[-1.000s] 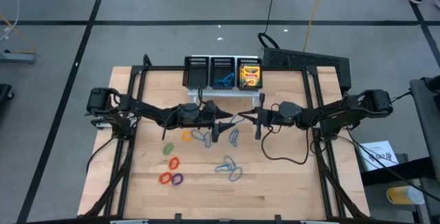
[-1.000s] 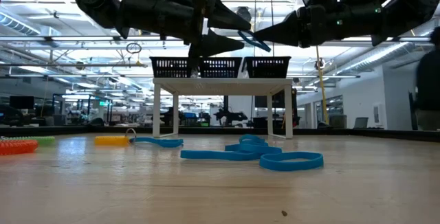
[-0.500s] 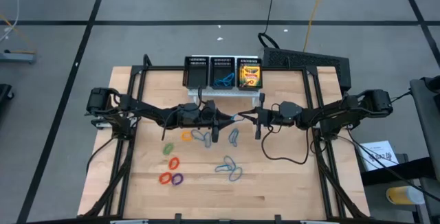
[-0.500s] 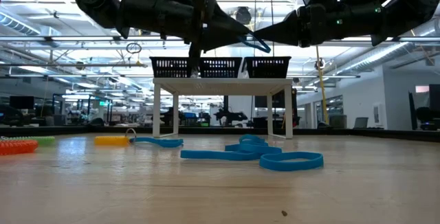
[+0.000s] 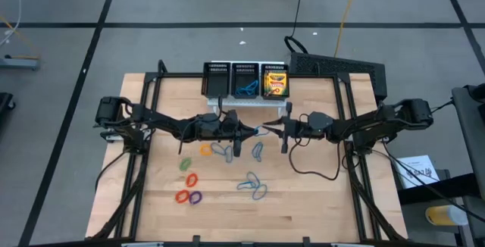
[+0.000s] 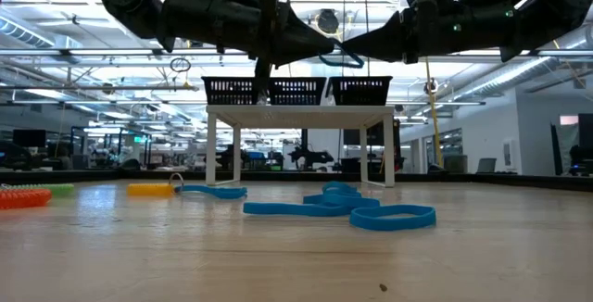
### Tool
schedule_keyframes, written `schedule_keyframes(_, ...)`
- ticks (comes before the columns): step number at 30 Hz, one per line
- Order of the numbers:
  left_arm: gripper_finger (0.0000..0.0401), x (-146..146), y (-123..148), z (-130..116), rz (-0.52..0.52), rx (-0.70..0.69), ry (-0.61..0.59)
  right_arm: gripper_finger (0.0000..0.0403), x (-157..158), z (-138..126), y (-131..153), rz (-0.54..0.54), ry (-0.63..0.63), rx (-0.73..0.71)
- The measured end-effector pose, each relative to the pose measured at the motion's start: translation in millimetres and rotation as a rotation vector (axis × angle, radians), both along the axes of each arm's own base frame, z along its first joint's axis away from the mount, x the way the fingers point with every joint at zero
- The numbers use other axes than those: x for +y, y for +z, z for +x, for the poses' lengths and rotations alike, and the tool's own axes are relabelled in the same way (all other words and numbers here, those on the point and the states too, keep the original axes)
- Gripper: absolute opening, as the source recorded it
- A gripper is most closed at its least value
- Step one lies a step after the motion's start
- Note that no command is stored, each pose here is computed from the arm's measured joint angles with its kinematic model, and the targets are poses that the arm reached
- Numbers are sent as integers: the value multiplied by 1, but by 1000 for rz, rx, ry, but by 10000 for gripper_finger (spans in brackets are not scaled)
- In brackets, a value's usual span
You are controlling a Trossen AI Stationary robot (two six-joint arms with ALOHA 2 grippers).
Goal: Pick & Place Office Desk Supplies
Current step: Put the blue rubber band into the middle black bin
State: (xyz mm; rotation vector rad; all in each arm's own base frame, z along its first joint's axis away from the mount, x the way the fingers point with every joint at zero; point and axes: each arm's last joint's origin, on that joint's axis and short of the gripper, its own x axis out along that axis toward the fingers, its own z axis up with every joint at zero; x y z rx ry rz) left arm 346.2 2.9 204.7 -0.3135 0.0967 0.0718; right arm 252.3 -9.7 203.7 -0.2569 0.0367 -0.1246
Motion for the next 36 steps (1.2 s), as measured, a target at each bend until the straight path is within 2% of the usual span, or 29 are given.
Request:
schedule_keyframes(7, 12, 11, 11, -5, 3, -20, 30, 146, 0, -7, 12, 43, -1, -33)
schedule_keyframes(13, 7, 20, 34, -14, 80, -79, 53, 192, 1, -19, 22, 46, -2, -17)
schedule_keyframes(21, 5, 50, 51, -28, 184, -89, 147, 194, 1, -28, 27, 47, 0, 18)
schedule_keyframes(28, 4, 85, 50, -35, 158, -78, 260, 181, 2, -37, 31, 62, 73, 52)
schedule_keyframes(32, 7, 101, 50, -40, 125, -86, 315, 173, -2, -45, 33, 61, 49, 77)
schedule_keyframes(36, 5, 112, 47, -39, 68, -57, 347, 167, -8, -58, 27, 60, 17, 41)
